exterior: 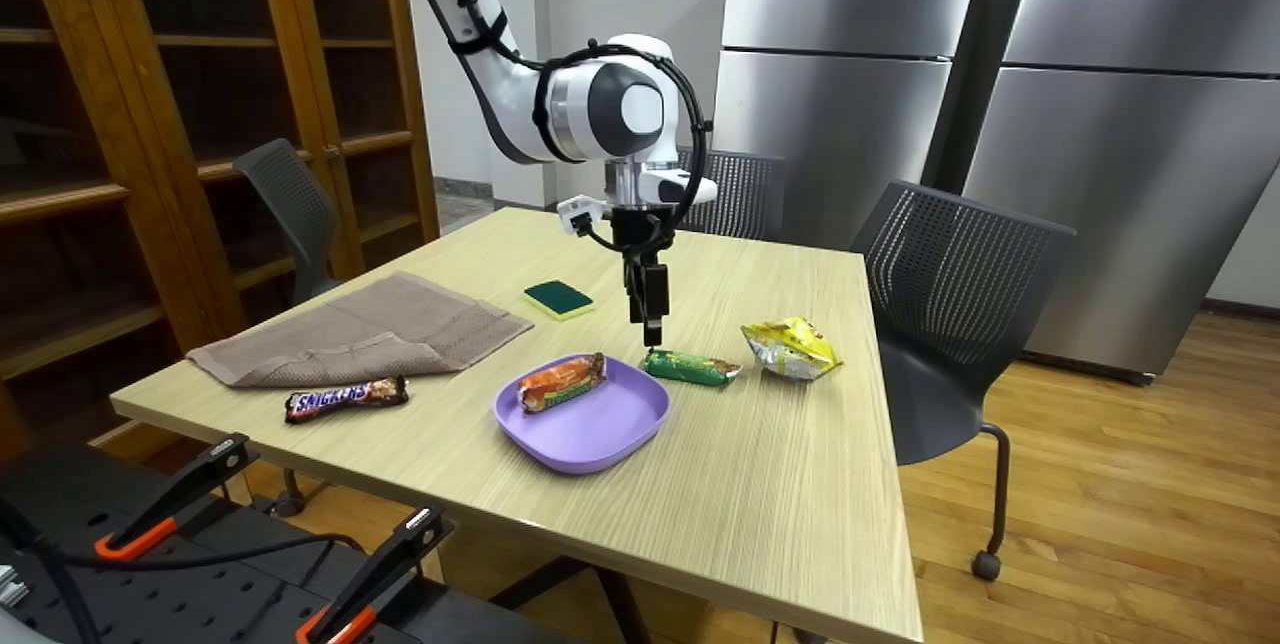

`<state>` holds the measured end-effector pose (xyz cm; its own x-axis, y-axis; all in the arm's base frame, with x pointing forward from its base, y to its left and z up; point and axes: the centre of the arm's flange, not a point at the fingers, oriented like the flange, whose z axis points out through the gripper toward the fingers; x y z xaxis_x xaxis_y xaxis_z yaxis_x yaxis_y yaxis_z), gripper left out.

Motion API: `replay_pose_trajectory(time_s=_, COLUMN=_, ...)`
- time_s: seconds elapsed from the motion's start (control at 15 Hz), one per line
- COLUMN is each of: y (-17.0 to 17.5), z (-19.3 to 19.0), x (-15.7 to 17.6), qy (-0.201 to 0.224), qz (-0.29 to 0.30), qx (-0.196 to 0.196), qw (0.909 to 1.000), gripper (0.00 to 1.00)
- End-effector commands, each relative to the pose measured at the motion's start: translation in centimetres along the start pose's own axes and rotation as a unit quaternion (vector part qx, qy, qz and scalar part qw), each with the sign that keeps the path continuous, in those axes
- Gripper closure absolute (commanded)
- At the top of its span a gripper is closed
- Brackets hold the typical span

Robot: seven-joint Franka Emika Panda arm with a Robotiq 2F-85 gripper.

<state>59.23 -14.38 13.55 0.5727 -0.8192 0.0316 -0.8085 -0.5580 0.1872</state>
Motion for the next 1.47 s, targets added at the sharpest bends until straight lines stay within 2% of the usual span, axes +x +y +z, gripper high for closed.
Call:
replay_pose_trajectory(time_s=0.0, y=0.1, z=-0.1, x=0.5, qy=-0.003, qz=0.002, qx=0.02, qw=0.9998, gripper=0.0)
replay_pose_trajectory(time_s=0.4, y=0.2, z=0.5, x=1.7, qy=-0.006, qz=0.031, qx=0.039, qw=0.9987, gripper=0.0)
replay_pose_trajectory(time_s=0.87, y=-0.2, z=2.1, x=3.8, qy=-0.005, qz=0.095, qx=0.055, qw=0.9939, gripper=0.0)
replay_pose_trajectory(time_s=1.4, y=-1.7, z=4.1, x=5.8, qy=-0.004, qz=0.15, qx=0.052, qw=0.9873, gripper=0.0)
